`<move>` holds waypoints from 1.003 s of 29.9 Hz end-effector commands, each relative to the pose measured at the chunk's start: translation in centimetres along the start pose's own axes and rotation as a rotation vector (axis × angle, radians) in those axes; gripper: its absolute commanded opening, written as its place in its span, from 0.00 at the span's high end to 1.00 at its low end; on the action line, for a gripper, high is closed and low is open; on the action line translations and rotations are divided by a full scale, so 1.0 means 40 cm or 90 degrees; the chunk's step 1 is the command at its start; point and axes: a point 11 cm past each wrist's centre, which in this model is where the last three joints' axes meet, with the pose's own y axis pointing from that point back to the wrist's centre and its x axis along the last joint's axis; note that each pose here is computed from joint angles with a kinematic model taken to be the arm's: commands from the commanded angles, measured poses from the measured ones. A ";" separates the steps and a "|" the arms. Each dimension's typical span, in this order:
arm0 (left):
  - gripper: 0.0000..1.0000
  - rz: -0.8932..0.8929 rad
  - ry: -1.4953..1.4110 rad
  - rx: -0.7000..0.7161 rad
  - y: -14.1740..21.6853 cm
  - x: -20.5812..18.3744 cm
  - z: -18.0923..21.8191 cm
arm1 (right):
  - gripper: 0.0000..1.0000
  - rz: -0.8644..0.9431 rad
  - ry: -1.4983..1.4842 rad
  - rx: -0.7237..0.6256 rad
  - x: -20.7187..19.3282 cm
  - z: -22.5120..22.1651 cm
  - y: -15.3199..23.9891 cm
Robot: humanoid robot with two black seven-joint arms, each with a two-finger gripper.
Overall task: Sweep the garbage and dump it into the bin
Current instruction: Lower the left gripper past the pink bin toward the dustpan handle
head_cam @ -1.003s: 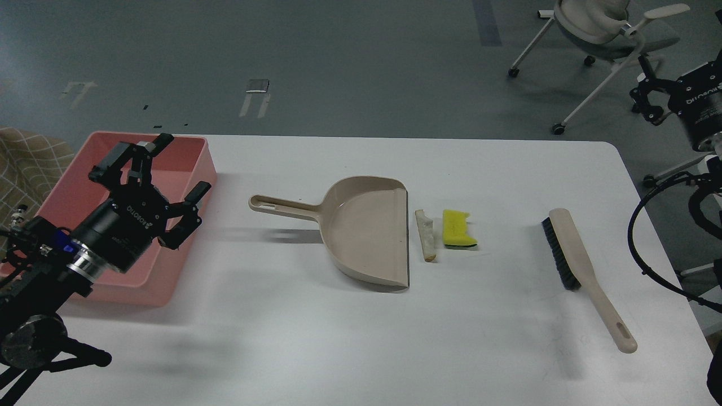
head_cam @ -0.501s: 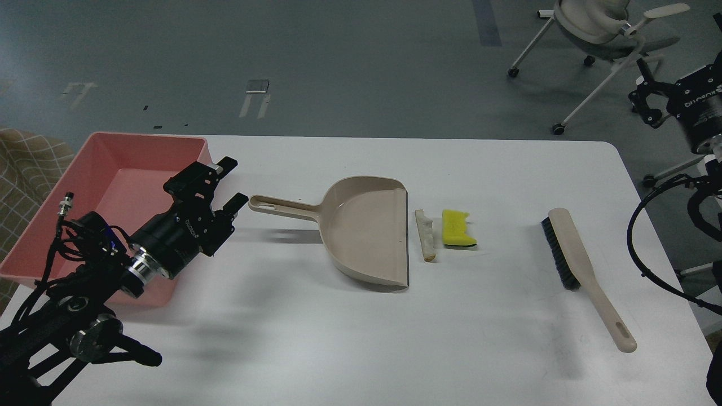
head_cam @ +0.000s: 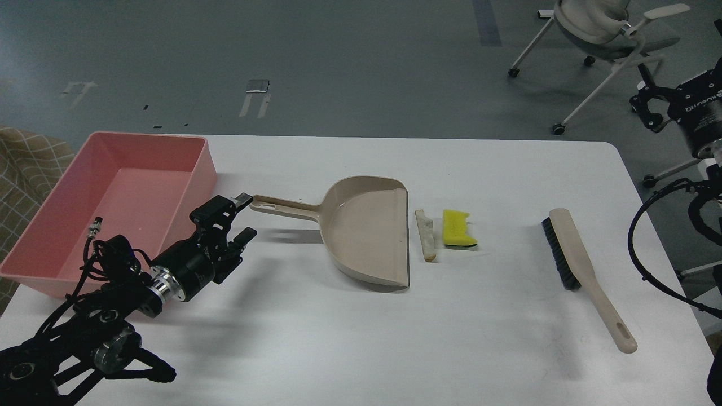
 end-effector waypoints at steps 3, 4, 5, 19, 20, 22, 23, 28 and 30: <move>0.21 0.029 0.001 0.015 -0.048 0.028 -0.038 | 0.00 0.000 0.000 0.000 0.000 0.000 0.001; 0.22 0.028 0.003 0.017 -0.056 0.025 -0.045 | 0.00 0.002 0.000 -0.001 0.003 0.002 0.003; 0.22 0.028 0.003 0.017 -0.056 0.025 -0.045 | 0.00 0.002 0.000 -0.001 0.003 0.002 0.003; 0.37 0.026 0.012 0.009 -0.096 0.008 -0.044 | 0.00 0.007 -0.002 -0.005 0.010 0.010 0.010; 0.37 0.026 0.012 0.008 -0.098 0.008 -0.044 | 0.00 0.006 -0.001 -0.005 0.009 0.009 0.009; 0.37 0.026 0.013 0.006 -0.102 0.006 -0.041 | 0.00 0.006 -0.001 -0.005 0.009 0.009 0.009; 0.36 0.025 0.016 0.007 -0.106 0.002 -0.044 | 0.00 0.007 -0.002 -0.005 0.010 0.010 0.010; 0.36 0.022 0.019 0.002 -0.116 -0.006 -0.039 | 0.00 0.006 -0.001 -0.005 0.009 0.010 0.009; 0.36 0.014 0.025 -0.006 -0.124 -0.023 -0.032 | 0.00 0.006 -0.001 -0.005 0.009 0.010 0.009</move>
